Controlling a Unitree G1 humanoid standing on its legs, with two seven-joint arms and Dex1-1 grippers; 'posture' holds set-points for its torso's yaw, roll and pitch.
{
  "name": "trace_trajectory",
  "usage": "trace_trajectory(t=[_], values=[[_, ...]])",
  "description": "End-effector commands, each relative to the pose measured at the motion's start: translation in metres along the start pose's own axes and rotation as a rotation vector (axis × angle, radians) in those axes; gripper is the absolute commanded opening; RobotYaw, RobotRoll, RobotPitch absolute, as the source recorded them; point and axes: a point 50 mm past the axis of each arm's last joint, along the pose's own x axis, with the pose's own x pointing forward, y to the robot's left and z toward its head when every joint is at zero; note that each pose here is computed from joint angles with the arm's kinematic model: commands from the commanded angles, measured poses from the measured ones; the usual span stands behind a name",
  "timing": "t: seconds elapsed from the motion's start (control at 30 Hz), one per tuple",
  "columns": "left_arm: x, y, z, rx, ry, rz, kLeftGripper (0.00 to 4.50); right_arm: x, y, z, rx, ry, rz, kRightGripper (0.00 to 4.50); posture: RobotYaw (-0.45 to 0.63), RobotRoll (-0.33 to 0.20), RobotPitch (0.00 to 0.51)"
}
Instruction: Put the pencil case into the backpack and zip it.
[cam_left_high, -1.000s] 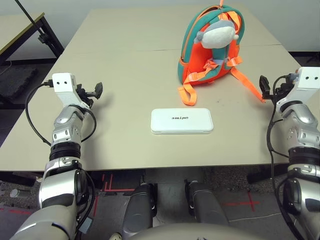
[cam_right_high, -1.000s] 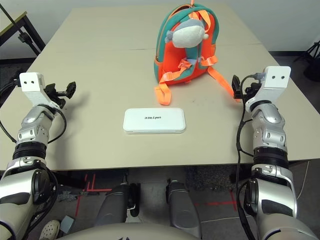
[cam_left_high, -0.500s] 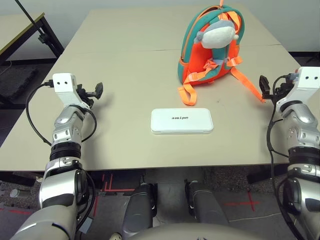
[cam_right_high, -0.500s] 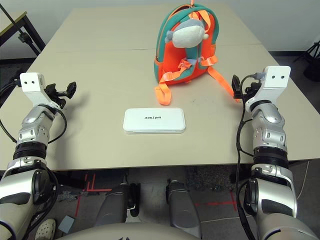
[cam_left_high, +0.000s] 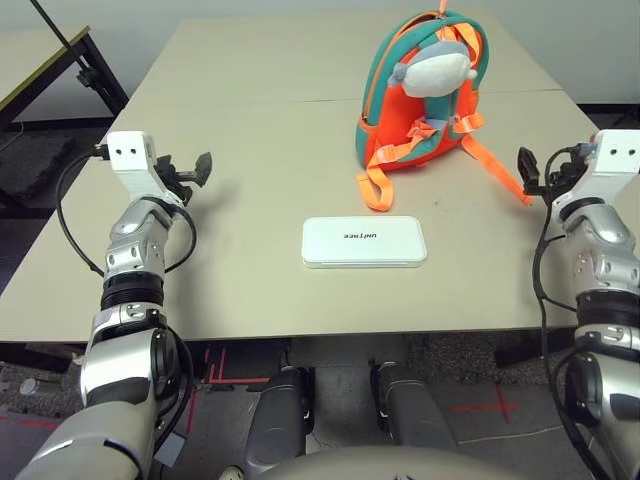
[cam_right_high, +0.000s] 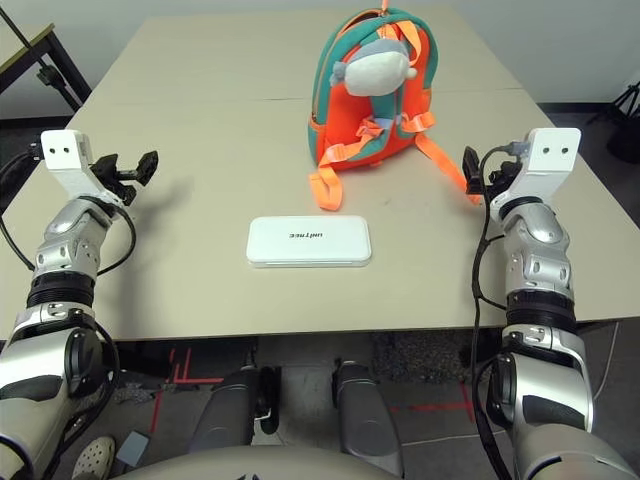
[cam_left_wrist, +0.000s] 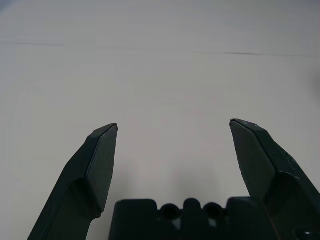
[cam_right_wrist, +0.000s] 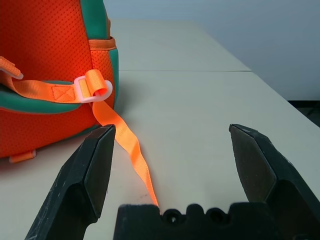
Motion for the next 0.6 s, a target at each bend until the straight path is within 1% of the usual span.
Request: trace_trajectory(t=[0.03,0.17,0.27,0.3,0.4,0.47,0.6], values=[[-0.001,-0.018,0.01,-0.106,0.064,-0.14,4.5,0.001,0.003,-0.004,-0.001,0.012,0.015,4.48,-0.1,0.0,0.107],[-0.008,-0.039,0.014,-0.273,0.198,-0.276,4.5,0.001,0.008,-0.003,-0.04,0.015,0.06,4.48,-0.1,0.0,0.107],[-0.014,-0.051,0.013,-0.487,0.329,-0.35,4.5,0.001,0.013,0.0,-0.079,0.008,0.1,4.48,-0.1,0.0,0.104],[-0.017,-0.053,0.012,-0.527,0.371,-0.37,4.5,0.001,0.013,0.001,-0.087,0.006,0.108,4.48,-0.1,0.0,0.104],[-0.022,-0.06,0.01,-0.623,0.448,-0.421,4.5,0.001,0.015,0.003,-0.103,0.003,0.121,4.48,-0.11,0.0,0.1],[-0.025,-0.064,0.008,-0.661,0.485,-0.453,4.5,0.001,0.016,0.003,-0.112,0.004,0.131,4.48,-0.12,0.0,0.1],[-0.03,-0.072,-0.003,-0.745,0.59,-0.492,4.5,-0.002,0.019,0.004,-0.143,0.014,0.162,4.48,-0.13,0.0,0.101]])
